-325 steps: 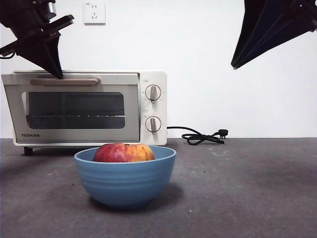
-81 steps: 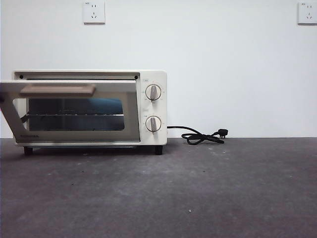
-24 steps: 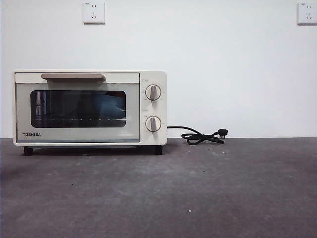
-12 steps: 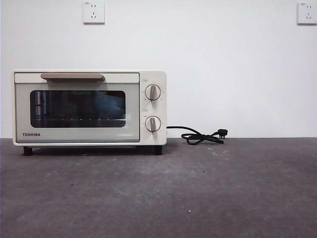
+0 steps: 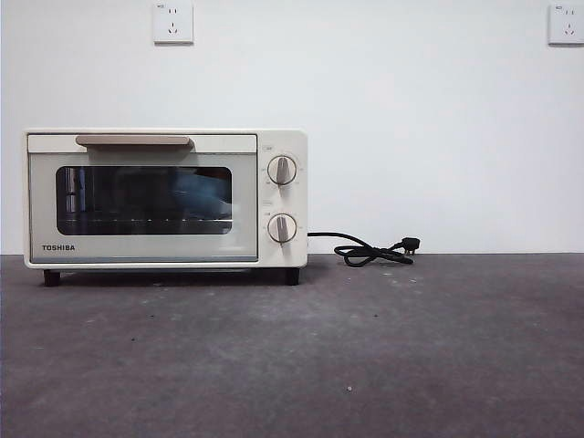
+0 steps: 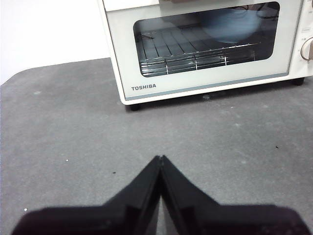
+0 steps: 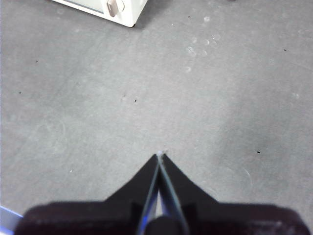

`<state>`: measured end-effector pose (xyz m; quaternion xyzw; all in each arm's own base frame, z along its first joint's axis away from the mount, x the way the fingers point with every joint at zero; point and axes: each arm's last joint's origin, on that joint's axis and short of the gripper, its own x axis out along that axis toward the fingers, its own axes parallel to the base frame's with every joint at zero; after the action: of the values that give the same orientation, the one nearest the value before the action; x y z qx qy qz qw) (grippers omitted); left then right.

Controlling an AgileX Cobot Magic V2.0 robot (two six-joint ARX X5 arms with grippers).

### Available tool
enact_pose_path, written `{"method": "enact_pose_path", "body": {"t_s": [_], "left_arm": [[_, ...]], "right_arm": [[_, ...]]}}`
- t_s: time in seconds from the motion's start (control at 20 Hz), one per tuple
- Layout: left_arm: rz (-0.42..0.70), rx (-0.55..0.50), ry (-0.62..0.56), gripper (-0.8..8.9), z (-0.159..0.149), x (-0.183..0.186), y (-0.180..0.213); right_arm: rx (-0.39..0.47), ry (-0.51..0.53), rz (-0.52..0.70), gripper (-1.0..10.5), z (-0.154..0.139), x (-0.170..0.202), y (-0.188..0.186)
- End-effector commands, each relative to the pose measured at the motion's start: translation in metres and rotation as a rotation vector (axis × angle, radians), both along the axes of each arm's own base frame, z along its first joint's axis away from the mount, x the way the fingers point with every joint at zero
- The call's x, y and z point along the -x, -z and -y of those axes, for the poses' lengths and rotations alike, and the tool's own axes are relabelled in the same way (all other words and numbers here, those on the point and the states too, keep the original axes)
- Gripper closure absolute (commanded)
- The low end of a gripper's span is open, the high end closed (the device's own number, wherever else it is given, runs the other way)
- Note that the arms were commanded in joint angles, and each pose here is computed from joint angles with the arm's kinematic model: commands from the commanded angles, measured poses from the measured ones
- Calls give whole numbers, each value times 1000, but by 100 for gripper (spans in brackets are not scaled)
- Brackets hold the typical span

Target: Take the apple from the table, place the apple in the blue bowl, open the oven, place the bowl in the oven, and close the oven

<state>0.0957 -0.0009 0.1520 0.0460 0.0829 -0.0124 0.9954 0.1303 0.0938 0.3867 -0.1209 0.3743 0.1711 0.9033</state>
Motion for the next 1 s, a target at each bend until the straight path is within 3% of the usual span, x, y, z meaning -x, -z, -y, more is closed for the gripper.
{"method": "enact_pose_path", "body": {"t_s": [0.05, 0.55, 0.7, 0.75, 0.9, 1.0], "left_arm": [[0, 8, -9, 817, 0, -1, 3], [0, 8, -9, 817, 0, -1, 3], [-2, 8, -9, 817, 0, -1, 3], [-3, 8, -9, 817, 0, -1, 3], [-4, 8, -9, 817, 0, -1, 3], [-5, 8, -9, 817, 0, -1, 3]], "right_arm": [[4, 6, -5, 944, -1, -1, 3], [8, 6, 4, 945, 0, -1, 2], [112, 75, 154, 945, 20, -1, -3], [87, 100, 228, 945, 29, -1, -2], [-115, 145, 433, 945, 56, 7, 22], [-132, 217, 535, 945, 72, 14, 52]]}}
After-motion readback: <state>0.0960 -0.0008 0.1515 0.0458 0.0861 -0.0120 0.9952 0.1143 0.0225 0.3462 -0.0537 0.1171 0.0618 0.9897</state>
